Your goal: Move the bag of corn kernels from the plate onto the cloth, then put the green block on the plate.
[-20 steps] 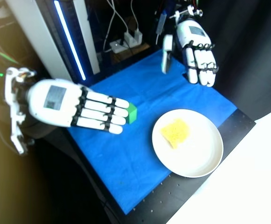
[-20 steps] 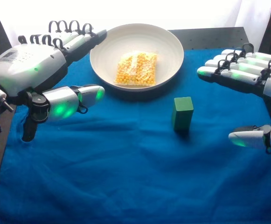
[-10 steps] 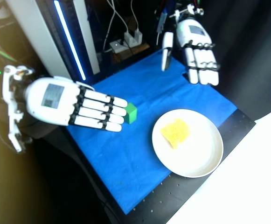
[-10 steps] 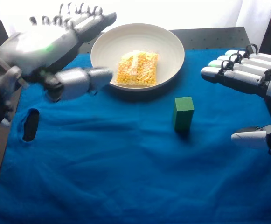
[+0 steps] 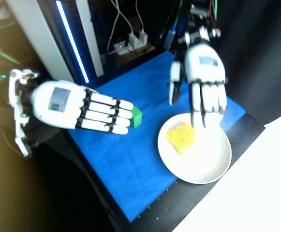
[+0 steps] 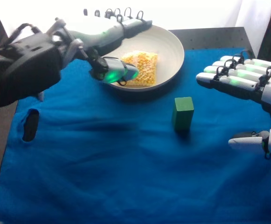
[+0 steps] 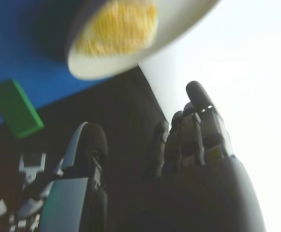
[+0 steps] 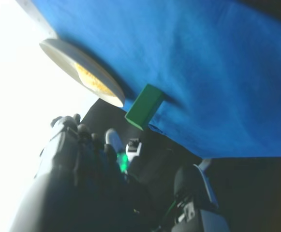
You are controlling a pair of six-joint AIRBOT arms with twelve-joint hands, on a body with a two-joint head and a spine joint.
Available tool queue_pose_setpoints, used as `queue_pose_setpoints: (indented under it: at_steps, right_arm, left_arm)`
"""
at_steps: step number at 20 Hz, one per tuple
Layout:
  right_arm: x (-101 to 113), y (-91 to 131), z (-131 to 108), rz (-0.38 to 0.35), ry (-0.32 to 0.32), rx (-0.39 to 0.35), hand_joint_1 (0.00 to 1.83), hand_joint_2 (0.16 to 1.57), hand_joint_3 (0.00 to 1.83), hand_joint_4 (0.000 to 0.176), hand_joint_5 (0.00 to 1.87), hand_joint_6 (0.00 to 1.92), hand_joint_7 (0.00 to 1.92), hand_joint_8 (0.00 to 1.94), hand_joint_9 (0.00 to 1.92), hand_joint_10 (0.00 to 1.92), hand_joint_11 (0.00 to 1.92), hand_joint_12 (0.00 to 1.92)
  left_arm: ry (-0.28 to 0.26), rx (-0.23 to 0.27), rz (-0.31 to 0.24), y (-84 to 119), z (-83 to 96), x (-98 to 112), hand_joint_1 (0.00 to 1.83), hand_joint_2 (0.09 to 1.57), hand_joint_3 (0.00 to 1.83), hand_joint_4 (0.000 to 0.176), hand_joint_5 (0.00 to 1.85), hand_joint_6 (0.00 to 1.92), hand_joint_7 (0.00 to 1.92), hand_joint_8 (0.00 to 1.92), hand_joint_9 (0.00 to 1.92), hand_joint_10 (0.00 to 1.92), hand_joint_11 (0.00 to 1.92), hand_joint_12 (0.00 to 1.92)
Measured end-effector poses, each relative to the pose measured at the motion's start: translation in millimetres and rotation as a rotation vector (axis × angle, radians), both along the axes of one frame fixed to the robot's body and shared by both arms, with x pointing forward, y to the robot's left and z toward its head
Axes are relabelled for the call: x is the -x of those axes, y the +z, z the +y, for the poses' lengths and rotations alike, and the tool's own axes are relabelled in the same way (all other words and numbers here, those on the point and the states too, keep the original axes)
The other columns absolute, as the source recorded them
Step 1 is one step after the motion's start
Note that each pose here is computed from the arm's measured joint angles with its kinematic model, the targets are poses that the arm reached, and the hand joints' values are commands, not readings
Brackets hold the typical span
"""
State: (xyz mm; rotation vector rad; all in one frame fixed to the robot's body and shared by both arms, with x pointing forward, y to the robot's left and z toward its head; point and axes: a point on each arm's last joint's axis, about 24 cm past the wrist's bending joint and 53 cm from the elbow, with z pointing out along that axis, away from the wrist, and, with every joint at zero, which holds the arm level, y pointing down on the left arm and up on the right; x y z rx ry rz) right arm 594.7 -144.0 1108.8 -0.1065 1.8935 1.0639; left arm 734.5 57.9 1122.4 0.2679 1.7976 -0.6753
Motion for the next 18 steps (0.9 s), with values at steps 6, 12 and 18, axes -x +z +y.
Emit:
queue_pose_setpoints:
  at_steps: [6,12,18]
  right_arm:
    - [1,-4,1,0.009,0.003,0.005,0.53,1.24,0.01,0.008,0.00,0.00,0.00,0.00,0.00,0.00,0.00,0.00]
    - [2,-7,2,0.010,0.008,0.006,0.55,1.26,0.01,0.030,0.00,0.00,0.00,0.00,0.00,0.00,0.00,0.00]
    - [3,-9,1,0.017,0.007,0.012,0.55,1.27,0.01,0.026,0.00,0.00,0.00,0.00,0.00,0.00,0.00,0.00]
  left_arm:
    - [0.024,-0.011,0.116,-33,-11.0,-12,0.70,1.28,0.01,0.041,0.01,0.00,0.03,0.00,0.07,0.01,0.00,0.52]
    - [0.036,-0.022,0.142,-44,-6.8,-15,1.06,1.27,0.00,0.000,0.48,0.09,0.45,0.06,0.46,0.13,0.06,1.43]
    - [0.070,0.020,0.149,-40,-1.0,-22,1.17,1.23,0.00,0.000,0.51,0.04,0.43,0.03,0.26,0.79,0.15,1.55]
